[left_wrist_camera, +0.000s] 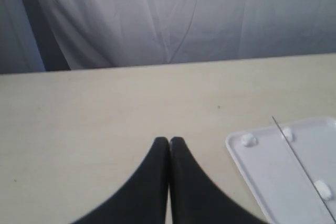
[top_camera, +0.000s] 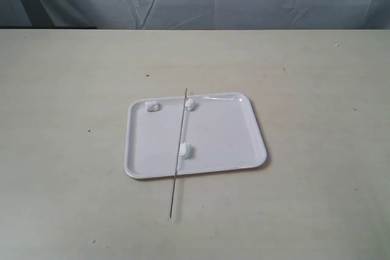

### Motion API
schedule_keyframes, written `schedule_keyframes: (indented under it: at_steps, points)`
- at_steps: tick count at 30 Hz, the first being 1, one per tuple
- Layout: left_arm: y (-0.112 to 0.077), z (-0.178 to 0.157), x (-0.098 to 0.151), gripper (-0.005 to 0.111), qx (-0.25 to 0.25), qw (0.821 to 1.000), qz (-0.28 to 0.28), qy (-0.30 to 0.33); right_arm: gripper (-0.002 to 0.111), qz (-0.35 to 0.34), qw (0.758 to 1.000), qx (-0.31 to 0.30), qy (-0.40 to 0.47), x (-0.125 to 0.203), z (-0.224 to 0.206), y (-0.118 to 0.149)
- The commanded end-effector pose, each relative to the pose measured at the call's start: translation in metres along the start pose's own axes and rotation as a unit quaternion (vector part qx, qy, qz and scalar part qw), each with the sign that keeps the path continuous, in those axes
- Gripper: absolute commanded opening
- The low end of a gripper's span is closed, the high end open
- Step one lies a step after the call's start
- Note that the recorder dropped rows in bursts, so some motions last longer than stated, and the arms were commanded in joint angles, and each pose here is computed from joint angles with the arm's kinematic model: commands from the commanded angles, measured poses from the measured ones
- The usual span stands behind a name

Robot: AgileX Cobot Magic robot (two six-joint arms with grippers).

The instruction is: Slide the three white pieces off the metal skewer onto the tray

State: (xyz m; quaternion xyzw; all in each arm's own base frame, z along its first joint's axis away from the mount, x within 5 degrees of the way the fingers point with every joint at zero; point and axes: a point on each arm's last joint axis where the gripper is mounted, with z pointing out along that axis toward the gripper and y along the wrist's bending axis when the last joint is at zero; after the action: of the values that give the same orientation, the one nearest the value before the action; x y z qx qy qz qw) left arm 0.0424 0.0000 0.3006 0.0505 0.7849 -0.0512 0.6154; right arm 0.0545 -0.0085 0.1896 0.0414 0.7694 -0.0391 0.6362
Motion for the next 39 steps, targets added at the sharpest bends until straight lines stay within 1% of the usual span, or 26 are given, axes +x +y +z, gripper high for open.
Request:
schedule_keyframes:
  at_steps: [1,4,7,9,10,11,14,16,18,19,21,27,31,33,39]
  points:
    - [0.004,-0.010,0.004,0.000,-0.049,0.997,-0.006,-0.064,0.014,-0.011,1.000,0.002,0.019,0.005,0.000,0.000]
    - [0.005,-0.013,0.021,0.000,-0.071,0.994,-0.012,-0.087,0.014,0.010,1.000,-0.005,0.020,0.005,0.000,0.001]
    - [0.005,0.001,0.037,0.000,-0.070,0.993,-0.016,-0.088,0.014,0.027,0.999,-0.014,0.022,0.005,0.000,0.003]
    - [0.004,0.010,0.046,0.000,-0.062,0.993,-0.015,-0.097,0.014,0.007,0.999,-0.027,0.022,0.005,0.000,0.005]
    - [0.003,0.017,0.055,0.000,-0.054,0.993,-0.016,-0.105,0.014,-0.016,0.999,-0.032,0.021,0.005,0.000,0.006]
    - [0.002,0.020,0.060,0.000,-0.051,0.993,-0.015,-0.106,0.014,-0.018,0.999,-0.033,0.021,0.005,0.000,0.006]
    - [0.002,0.028,0.076,0.000,-0.048,0.995,-0.014,-0.092,0.014,0.004,0.999,-0.033,0.028,0.006,0.000,0.006]
    - [0.002,0.037,0.097,0.000,-0.043,0.997,-0.028,-0.065,0.014,0.022,0.998,-0.038,0.046,0.010,-0.001,0.007]
    - [0.001,0.038,0.097,0.000,-0.038,0.996,-0.035,-0.076,0.014,0.028,0.998,-0.040,0.048,0.010,-0.001,0.008]
    - [0.002,0.039,0.101,0.000,-0.043,0.997,-0.031,-0.054,0.014,0.023,0.998,-0.041,0.048,0.010,-0.001,0.008]
    - [0.002,0.039,0.102,0.000,-0.043,0.997,-0.034,-0.050,0.014,0.015,0.997,-0.054,0.048,0.010,-0.001,0.009]
    - [0.000,0.039,0.102,0.000,-0.028,0.994,-0.087,-0.052,0.014,0.006,0.996,-0.076,0.048,0.010,-0.001,0.011]
    - [0.000,0.039,0.102,0.000,-0.028,0.994,-0.089,-0.052,0.014,0.004,0.996,-0.082,0.047,0.010,-0.001,0.012]
    - [0.001,0.039,0.102,0.000,-0.037,0.995,-0.080,-0.053,0.014,0.004,0.996,-0.082,0.047,0.010,-0.001,0.012]
    - [0.006,0.038,0.102,0.000,-0.090,0.993,-0.059,-0.054,0.014,0.004,0.996,-0.082,0.047,0.010,-0.001,0.012]
